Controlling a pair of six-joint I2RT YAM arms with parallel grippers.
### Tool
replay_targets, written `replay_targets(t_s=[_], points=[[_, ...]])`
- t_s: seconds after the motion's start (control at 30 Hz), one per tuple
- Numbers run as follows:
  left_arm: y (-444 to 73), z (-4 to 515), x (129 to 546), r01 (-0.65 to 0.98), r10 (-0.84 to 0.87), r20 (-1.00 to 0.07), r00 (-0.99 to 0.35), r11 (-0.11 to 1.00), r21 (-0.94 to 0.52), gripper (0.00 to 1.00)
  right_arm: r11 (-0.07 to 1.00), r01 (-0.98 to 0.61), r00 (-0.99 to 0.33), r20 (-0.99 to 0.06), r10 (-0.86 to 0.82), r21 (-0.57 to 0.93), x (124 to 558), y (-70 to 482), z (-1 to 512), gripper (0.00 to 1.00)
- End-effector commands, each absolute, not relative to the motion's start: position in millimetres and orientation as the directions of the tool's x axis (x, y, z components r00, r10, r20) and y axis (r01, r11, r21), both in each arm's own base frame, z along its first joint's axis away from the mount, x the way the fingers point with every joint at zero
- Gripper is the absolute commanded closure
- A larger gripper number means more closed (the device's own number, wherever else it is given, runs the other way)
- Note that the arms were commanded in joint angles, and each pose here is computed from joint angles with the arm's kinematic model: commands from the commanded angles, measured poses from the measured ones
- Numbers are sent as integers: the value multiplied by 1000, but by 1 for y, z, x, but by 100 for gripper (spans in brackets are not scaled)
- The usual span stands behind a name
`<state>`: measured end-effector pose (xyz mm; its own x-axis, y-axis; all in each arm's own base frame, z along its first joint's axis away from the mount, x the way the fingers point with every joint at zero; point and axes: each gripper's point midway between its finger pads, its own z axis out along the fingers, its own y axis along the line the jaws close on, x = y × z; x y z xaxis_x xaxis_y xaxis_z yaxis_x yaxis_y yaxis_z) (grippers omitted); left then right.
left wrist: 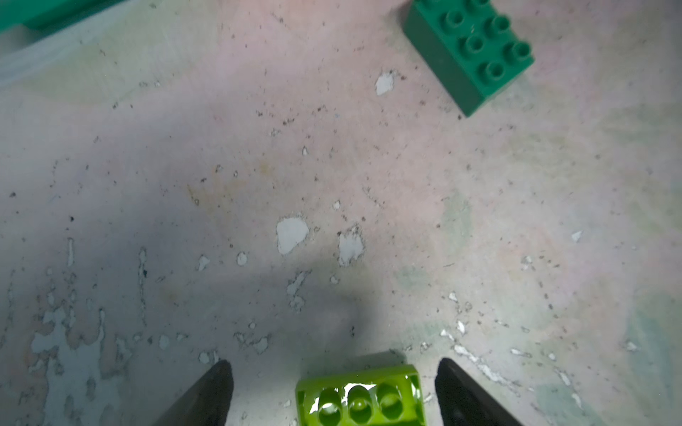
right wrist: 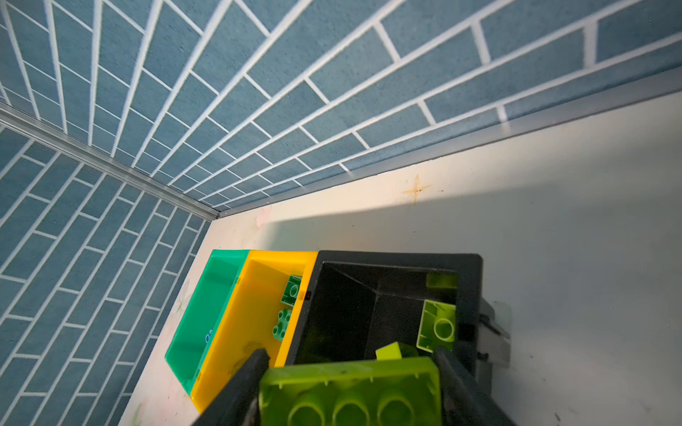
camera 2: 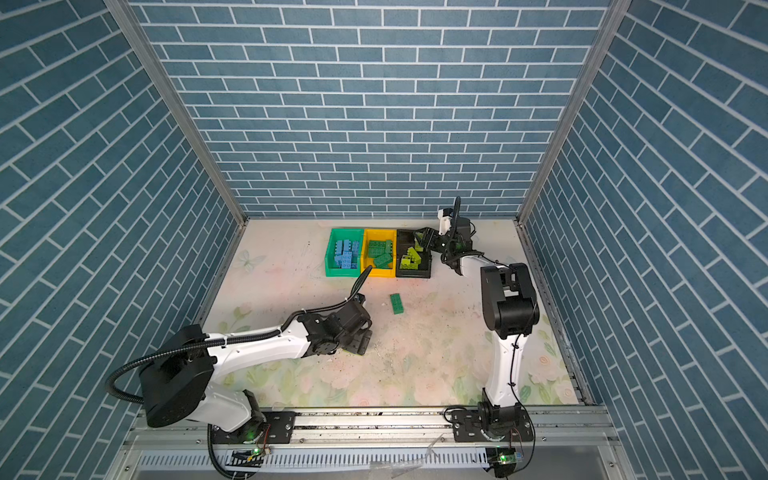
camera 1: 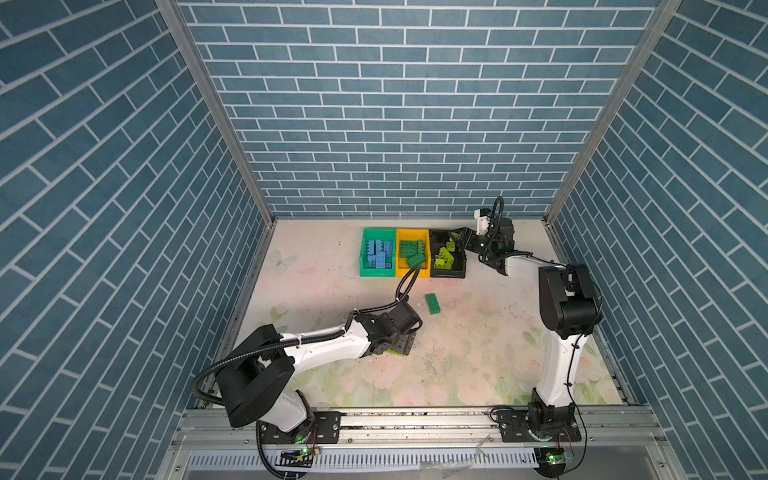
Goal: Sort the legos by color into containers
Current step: 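Carry lime brick into black bin with right while left reaches last lime brick, then grasp last lime brick with left while right releases into black bin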
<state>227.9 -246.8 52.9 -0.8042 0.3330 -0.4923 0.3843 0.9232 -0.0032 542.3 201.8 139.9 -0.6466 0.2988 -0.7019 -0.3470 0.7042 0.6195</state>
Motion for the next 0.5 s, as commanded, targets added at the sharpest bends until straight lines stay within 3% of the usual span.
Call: replay_targets(t_s=[0.0,0.47], points=[[-236,39,218,350,316,-447,-837,937,7,12,733,-364,-643,-725,248,574,549,201,132,31],[-238,23,202,357,318,-383,-867,933,-35,12,746,-390,-631,-747,211,540,547,210,132,19]])
